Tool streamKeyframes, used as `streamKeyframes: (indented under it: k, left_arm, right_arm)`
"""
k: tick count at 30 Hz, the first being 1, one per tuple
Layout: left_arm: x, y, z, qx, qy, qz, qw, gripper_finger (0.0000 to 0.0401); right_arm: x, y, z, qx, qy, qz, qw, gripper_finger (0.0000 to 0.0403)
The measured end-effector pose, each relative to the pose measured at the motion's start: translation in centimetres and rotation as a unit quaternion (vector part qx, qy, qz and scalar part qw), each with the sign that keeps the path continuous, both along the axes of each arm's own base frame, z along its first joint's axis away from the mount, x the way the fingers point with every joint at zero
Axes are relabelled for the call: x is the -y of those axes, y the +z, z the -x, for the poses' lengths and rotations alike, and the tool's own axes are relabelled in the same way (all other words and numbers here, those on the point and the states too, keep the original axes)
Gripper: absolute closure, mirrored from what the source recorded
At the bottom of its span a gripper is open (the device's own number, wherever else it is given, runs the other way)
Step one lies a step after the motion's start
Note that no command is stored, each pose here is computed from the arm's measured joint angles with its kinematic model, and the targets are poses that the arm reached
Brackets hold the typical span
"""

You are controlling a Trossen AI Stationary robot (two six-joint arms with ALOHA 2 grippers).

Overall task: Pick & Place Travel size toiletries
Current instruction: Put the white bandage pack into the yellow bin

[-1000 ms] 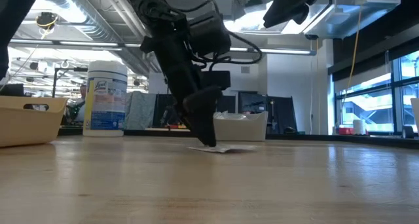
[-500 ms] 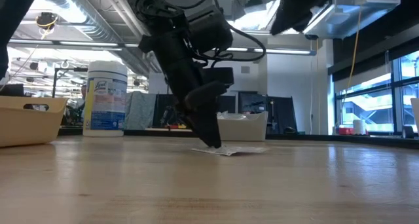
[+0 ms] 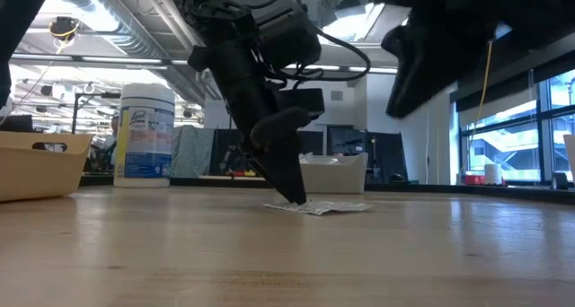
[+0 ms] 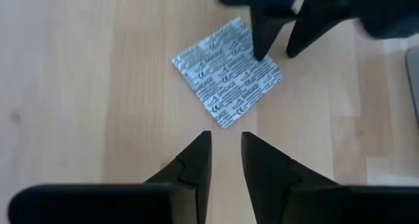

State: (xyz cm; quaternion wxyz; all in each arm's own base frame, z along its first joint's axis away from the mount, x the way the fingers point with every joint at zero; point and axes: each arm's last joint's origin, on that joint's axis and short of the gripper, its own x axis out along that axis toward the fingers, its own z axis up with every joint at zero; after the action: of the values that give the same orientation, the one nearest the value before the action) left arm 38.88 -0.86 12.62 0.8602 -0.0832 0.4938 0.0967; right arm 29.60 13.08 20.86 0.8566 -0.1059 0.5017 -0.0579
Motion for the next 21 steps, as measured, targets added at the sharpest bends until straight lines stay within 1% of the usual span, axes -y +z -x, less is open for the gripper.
streamKeyframes:
  k: [3, 6, 13, 21]
  left_arm:
    - [0.0, -0.7, -0.1, -0.010, 0.010, -0.001, 1.000, 0.0210]
    - [0.0, -1.2, 0.0, -0.018, 0.017, -0.009, 1.000, 0.0210]
    - [0.0, -1.2, 0.1, -0.025, 0.028, -0.025, 0.999, 0.0210]
    - [0.0, -1.3, 0.1, -0.028, 0.033, -0.029, 0.999, 0.0210]
  right_arm:
    - [-0.8, -1.7, -0.2, -0.017, 0.004, 0.026, 0.999, 0.0314]
    - [-1.2, -2.5, -0.3, -0.025, 0.003, 0.030, 0.999, 0.0319]
    - [-1.8, -2.9, -0.3, -0.025, 0.010, 0.030, 0.999, 0.0332]
    - [-1.9, -2.9, -0.6, -0.012, 0.013, 0.025, 1.000, 0.0336]
